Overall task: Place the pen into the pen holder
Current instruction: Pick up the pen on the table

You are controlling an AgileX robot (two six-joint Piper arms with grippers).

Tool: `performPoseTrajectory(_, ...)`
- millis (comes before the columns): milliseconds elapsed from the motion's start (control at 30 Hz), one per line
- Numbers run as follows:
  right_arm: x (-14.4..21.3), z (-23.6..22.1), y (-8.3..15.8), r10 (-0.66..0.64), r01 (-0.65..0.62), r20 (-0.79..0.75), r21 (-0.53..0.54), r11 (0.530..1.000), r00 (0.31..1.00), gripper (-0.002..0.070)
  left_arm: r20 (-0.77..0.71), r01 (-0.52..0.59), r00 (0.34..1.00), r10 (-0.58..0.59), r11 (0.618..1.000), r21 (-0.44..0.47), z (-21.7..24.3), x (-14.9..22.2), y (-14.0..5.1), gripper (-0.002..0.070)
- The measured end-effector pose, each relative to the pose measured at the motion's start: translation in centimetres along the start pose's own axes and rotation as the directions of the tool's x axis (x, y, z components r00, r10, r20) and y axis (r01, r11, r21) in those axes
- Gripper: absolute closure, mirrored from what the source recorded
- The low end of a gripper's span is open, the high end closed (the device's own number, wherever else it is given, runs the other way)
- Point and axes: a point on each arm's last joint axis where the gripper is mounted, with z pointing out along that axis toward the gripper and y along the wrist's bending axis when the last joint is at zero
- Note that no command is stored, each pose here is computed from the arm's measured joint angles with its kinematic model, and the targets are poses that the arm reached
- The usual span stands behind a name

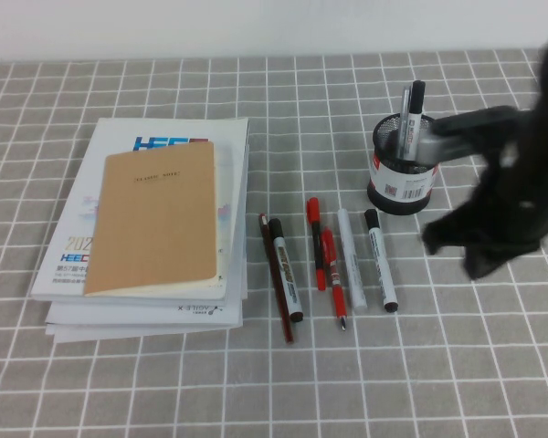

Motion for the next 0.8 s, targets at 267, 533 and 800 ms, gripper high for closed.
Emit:
performPoseTrajectory(267,-3.1,2.9,4.1,-0.086,0.085,-0.042,-0.021,0.996,0.995,0.0689,0.0,0.0,1.0,0.0,1.0,0.0,0.0,0.0,0.0,0.068)
performPoseTrajectory(533,-7.6,6.3,5.4,-0.088,0.087,-0.039,-0.023,0.996,0.995,0.0614,0.0,0.0,1.0,0.0,1.0,0.0,0.0,0.0,0.0,0.068)
performPoseTrajectory(800,-11.0,8.8,6.0,-0.044,0.044,-0.007,0.001,0.999,0.999,0.0419,0.0,0.0,1.0,0.0,1.0,0.0,0.0,0.0,0.0,0.068)
